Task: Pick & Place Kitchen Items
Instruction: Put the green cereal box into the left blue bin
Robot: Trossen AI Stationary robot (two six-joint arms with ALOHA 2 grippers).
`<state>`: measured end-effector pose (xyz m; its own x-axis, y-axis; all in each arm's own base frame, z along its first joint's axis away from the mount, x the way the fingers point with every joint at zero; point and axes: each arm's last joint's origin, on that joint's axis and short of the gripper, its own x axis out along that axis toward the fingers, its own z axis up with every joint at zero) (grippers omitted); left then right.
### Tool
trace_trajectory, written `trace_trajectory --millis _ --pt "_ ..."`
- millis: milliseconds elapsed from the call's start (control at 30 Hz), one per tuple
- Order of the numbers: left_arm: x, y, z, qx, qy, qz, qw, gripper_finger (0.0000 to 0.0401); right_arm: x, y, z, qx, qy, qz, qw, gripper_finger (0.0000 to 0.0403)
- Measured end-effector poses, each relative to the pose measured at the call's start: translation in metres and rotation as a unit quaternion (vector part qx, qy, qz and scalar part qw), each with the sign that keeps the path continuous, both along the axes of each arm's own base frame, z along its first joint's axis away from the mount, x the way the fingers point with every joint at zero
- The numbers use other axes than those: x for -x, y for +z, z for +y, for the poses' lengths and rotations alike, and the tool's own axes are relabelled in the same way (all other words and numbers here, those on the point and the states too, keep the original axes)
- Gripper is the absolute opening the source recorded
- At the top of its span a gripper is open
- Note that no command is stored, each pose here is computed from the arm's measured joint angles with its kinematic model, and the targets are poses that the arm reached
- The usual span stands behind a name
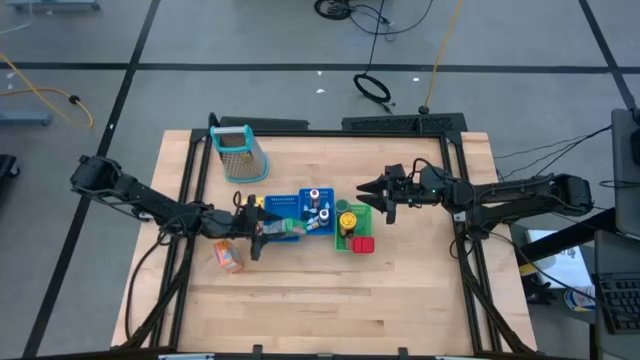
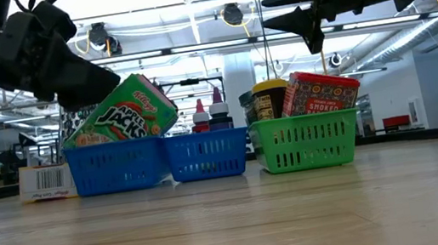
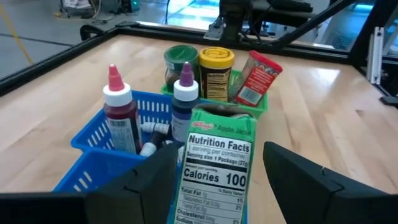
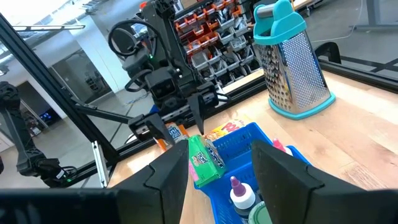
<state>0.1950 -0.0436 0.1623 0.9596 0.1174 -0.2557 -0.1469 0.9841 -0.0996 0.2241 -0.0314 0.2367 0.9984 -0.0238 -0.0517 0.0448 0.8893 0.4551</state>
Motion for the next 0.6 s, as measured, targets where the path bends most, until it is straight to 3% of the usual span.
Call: trace_trajectory --millis 600 --pt "-0.0092 0.0007 0.0060 0.005 -0.001 0.014 1.000 0.0241 0.0000 0.0000 0.0001 0.000 0.000 0.000 1.000 0.0169"
